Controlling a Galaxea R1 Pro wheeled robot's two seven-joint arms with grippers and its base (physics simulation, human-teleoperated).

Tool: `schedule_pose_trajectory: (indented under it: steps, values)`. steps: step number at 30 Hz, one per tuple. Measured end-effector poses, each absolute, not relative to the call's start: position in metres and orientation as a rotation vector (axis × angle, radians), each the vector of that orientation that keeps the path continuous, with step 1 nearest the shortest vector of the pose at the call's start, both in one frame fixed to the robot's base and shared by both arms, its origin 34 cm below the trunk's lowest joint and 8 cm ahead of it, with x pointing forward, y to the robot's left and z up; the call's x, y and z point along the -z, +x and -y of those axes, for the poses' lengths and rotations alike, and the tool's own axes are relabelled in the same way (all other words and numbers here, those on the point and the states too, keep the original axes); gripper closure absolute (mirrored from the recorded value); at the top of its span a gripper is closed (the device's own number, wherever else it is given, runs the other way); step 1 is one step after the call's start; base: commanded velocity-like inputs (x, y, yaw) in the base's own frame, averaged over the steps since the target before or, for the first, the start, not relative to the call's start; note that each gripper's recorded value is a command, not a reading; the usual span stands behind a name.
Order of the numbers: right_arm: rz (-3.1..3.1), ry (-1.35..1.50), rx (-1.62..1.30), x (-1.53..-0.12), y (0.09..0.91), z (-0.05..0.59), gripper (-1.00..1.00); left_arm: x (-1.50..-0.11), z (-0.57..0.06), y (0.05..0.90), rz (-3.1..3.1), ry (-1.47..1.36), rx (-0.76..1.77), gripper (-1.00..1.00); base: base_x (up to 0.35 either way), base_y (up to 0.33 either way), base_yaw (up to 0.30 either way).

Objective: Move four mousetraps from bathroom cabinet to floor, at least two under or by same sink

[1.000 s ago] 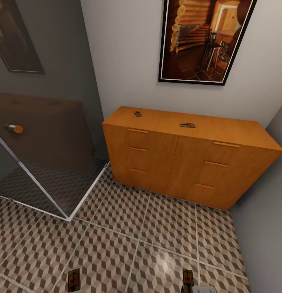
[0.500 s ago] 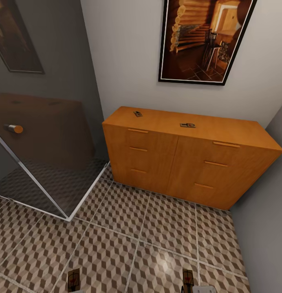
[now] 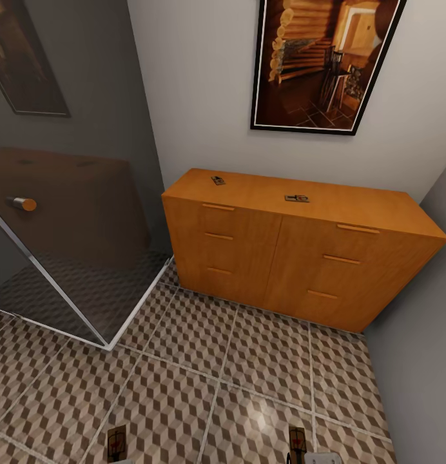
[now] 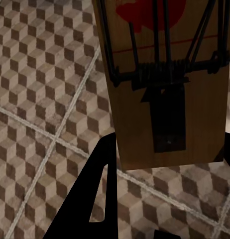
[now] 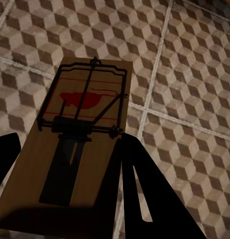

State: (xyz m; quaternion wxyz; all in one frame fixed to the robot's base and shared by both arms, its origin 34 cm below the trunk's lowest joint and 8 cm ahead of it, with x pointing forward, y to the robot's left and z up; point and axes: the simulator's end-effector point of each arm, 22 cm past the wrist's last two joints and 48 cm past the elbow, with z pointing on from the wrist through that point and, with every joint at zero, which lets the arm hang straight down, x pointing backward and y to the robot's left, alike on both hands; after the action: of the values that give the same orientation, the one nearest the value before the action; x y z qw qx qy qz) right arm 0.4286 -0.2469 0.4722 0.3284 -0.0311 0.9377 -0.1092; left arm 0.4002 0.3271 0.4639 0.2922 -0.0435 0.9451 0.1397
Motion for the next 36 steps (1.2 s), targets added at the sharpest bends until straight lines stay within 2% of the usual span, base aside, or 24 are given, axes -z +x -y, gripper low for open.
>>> schedule_pose_trajectory:
  steps: [36]
  values:
    - [-2.454, -0.081, 0.286, -0.4723, 0.4288, 0.2469, 1.0, -0.4639, -0.3271, 0.4003, -2.518, -0.116, -0.372, 1.0, 0.0, 0.0, 0.0]
